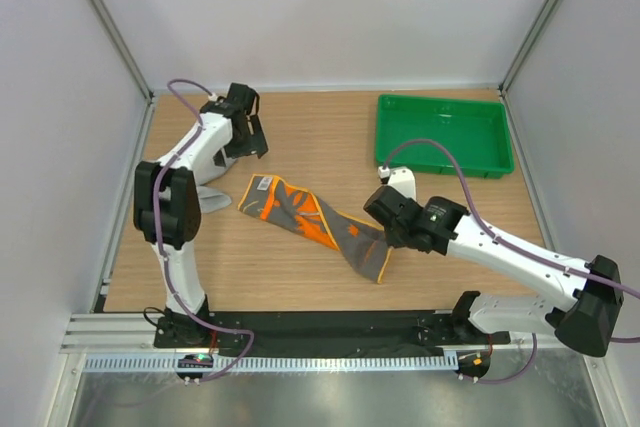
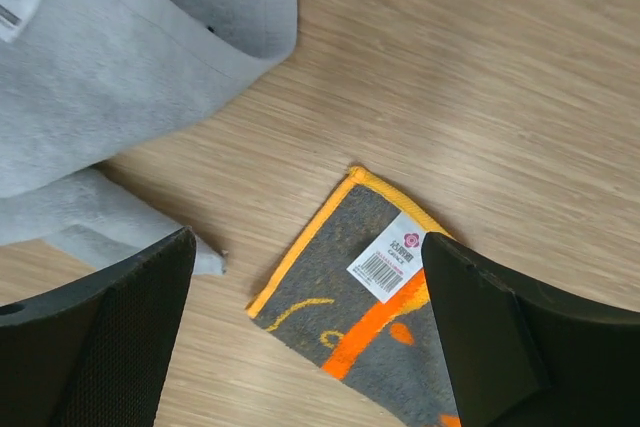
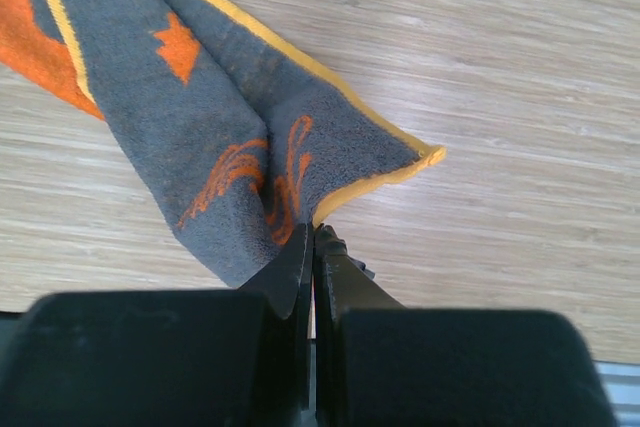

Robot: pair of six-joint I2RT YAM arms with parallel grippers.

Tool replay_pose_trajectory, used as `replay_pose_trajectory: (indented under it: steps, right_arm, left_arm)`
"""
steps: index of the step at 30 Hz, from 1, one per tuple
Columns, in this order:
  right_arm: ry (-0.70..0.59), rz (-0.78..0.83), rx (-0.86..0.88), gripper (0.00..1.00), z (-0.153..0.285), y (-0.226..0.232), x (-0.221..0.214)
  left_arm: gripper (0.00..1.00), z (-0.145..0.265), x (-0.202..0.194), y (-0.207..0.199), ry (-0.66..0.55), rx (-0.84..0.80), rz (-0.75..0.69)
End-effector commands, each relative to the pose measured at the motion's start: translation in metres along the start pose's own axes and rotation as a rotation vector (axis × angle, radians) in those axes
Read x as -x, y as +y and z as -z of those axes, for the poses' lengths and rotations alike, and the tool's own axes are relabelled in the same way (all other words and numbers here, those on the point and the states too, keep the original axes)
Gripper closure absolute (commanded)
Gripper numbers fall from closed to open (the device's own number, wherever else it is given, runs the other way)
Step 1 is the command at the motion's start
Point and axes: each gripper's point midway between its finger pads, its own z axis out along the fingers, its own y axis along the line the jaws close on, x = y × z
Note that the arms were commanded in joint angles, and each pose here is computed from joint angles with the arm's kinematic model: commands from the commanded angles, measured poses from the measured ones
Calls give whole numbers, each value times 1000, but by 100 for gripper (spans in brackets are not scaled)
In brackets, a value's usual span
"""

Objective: Roll the towels
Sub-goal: Flatten the towel

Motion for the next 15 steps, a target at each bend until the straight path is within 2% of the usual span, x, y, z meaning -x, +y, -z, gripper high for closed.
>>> replay_pose_trajectory:
  steps: [1, 3, 4, 5, 7, 10, 15]
  right_arm:
    - [-14, -21, -56, 91, -5, -9, -1]
    - [-10, -54, -81, 68, -7, -13, -5]
    - [-2, -56, -91, 47, -10, -15, -9]
    - [-2, -65, -91, 39, -10, -14, -9]
    - [3, -83, -94, 32, -12, -14, -11]
    - [15, -97, -96, 11, -13, -13, -13]
    - [25, -125, -59, 6, -8, -8, -13]
  left_arm:
    - [7, -13, -2, -21, 21, -59, 36]
    - [9, -23, -12, -22, 46, -46, 28]
    - [10, -25, -17, -25, 54, -48, 21]
    - [11, -27, -18, -28, 51, -55, 21]
    - [13, -33, -28, -31, 70, -64, 17]
    - [19, -39, -36, -36, 85, -72, 20]
    - [27, -50, -46, -37, 93, -58, 22]
